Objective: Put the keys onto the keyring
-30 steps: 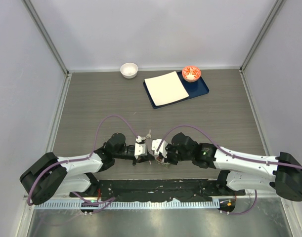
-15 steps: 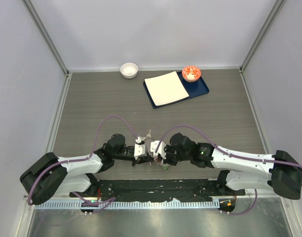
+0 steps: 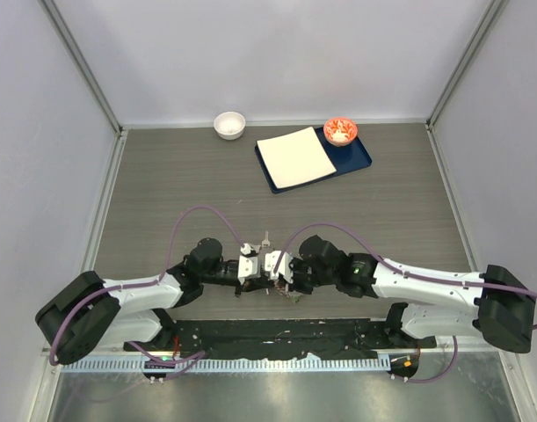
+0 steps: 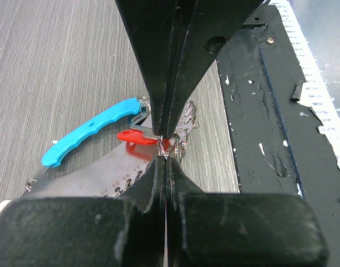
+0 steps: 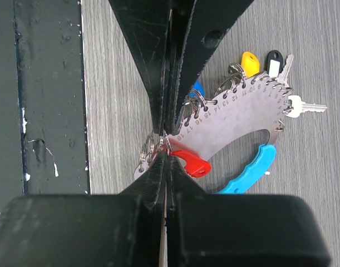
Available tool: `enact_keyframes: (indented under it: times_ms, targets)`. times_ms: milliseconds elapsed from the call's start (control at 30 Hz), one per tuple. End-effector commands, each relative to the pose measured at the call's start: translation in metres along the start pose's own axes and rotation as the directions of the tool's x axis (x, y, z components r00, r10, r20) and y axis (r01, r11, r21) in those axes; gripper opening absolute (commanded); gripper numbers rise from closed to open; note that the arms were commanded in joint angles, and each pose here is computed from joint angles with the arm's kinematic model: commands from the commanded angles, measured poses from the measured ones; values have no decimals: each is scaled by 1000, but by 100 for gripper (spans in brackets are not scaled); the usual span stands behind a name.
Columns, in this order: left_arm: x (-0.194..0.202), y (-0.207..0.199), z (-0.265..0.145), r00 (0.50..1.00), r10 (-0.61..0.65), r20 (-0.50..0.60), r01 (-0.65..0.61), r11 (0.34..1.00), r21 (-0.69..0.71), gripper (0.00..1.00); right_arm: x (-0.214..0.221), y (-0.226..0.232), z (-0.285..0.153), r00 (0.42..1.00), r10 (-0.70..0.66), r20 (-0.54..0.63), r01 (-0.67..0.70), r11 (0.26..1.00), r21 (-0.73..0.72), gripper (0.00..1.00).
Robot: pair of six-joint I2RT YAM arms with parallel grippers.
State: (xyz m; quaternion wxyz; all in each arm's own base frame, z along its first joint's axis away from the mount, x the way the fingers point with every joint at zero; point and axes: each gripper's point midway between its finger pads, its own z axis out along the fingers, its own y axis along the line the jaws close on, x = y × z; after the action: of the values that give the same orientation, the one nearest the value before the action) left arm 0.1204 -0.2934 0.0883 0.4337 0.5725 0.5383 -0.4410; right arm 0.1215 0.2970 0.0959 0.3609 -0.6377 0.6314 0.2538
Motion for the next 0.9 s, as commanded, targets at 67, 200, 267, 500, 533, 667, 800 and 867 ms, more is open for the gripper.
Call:
enact_keyframes:
  times_ms: [67,200,267,500,533,667,800,867]
  targets:
    - [-32,4,5,990,97,104,-98,995,2,0,-44,-7,1,990,-54,130,55,998,-3,1]
    - [-32,7,4,990,98,101,-96,995,-19,0,-46,-8,-2,989,-52,137,52,999,3,1]
    - [-31,9,4,991,93,96,-90,996,-28,0,-46,-8,-4,989,-51,138,51,999,8,1]
    - [-29,9,6,995,48,83,-46,999,-29,0,-45,-11,-6,990,-51,135,48,999,27,1]
    - [-29,8,6,995,50,83,-48,998,-28,0,-47,-11,-6,989,-54,137,51,998,28,1]
    - [-28,8,7,997,41,69,-39,999,-29,0,-49,-14,-5,989,-57,137,52,998,38,1]
    - [-25,9,7,998,36,50,-34,999,-34,0,-52,-16,-5,988,-58,140,53,998,43,1]
    - [-24,9,8,999,33,42,-32,999,-35,0,-54,-16,-4,988,-53,142,47,998,41,1]
